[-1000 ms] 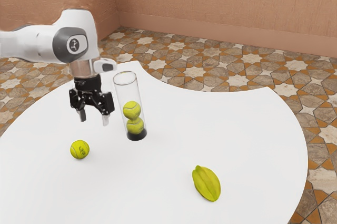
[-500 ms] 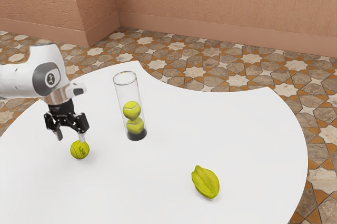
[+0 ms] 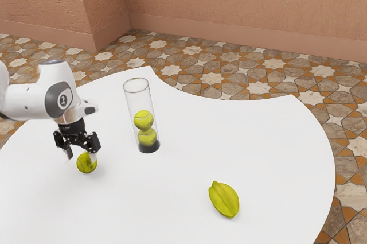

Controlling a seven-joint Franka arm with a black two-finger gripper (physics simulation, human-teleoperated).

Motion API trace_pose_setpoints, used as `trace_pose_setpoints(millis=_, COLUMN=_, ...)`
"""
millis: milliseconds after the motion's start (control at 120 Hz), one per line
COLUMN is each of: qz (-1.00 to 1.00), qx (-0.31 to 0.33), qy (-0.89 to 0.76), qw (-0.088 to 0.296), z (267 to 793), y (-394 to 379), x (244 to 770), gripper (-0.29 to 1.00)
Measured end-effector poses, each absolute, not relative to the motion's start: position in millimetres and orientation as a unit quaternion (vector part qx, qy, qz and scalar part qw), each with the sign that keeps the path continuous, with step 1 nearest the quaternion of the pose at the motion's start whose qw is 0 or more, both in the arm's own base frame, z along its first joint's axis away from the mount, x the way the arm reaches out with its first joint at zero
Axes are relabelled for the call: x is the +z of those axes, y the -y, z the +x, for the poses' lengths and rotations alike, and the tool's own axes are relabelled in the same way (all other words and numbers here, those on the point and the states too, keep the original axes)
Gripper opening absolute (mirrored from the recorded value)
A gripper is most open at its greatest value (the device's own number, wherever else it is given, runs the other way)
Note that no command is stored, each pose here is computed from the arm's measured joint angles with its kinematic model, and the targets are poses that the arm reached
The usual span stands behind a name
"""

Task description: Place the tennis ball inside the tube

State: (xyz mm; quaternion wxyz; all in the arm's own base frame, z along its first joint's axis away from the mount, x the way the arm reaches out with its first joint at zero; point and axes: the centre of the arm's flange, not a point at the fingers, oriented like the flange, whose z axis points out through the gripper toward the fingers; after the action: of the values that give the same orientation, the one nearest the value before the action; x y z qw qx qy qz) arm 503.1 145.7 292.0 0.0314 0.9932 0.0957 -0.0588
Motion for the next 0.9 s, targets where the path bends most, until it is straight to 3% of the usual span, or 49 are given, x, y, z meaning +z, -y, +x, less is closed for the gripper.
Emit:
trace_pose_setpoints(millis=642, qz=0.992, qx=-0.061, qy=-0.108, qw=0.034, z=507.9, y=-150.9, x=239.3, gripper=0.68)
trace_pose_setpoints(millis=900, qz=0.993, qx=-0.057, qy=-0.101, qw=0.033, z=509.8, y=-148.1, x=240.8, gripper=0.43)
